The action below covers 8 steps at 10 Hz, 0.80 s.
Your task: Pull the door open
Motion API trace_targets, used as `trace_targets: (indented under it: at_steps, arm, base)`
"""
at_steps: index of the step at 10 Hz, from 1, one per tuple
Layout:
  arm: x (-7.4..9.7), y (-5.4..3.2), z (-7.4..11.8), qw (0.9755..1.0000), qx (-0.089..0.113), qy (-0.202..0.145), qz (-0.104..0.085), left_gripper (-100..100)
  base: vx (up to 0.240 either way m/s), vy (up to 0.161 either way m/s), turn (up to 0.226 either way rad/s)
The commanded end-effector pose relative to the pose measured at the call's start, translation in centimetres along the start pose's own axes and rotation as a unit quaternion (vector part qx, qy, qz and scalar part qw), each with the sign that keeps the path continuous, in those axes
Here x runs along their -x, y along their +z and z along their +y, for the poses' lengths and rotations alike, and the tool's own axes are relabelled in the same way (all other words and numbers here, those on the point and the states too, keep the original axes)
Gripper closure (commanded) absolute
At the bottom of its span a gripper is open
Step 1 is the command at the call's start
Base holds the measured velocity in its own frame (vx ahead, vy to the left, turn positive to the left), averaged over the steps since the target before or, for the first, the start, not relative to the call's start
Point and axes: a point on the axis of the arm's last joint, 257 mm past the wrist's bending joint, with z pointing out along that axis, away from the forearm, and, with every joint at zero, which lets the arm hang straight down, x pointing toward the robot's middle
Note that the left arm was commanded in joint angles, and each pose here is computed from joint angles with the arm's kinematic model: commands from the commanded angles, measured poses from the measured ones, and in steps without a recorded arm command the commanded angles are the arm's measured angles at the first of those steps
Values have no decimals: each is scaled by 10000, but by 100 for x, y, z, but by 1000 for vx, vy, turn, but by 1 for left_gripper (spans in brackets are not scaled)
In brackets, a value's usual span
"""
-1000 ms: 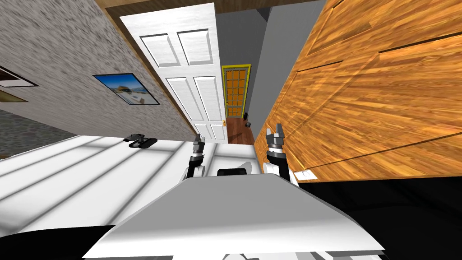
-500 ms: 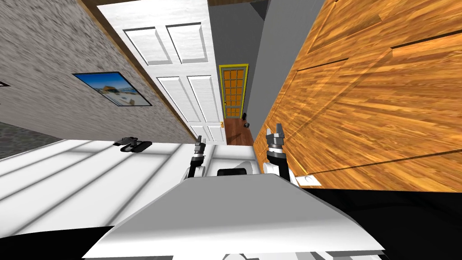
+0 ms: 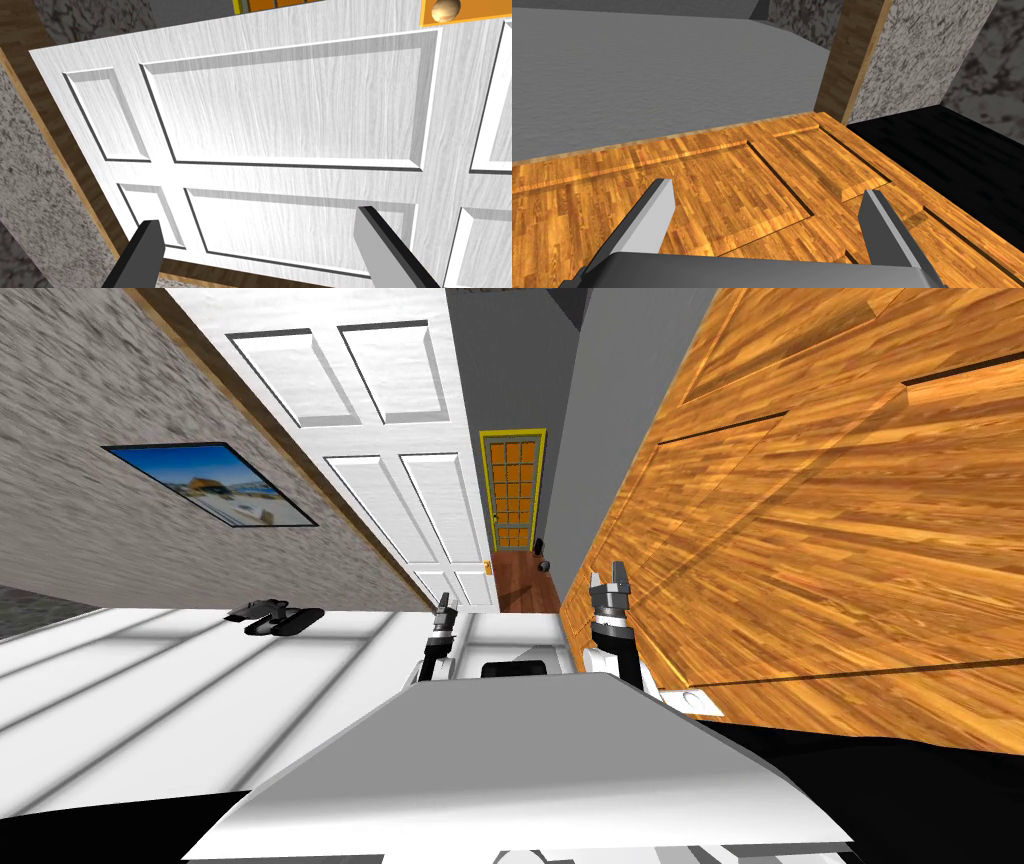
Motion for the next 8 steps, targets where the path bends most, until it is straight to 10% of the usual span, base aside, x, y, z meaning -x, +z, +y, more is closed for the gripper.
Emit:
trace_targets:
  at_steps: [1, 8]
  arm:
    - [18, -23, 128, 9999, 113, -33, -4, -100]
    - [116, -165, 639, 9981, 592, -155, -48, -100]
  base:
    - [112, -18, -55]
    - [107, -20, -51]
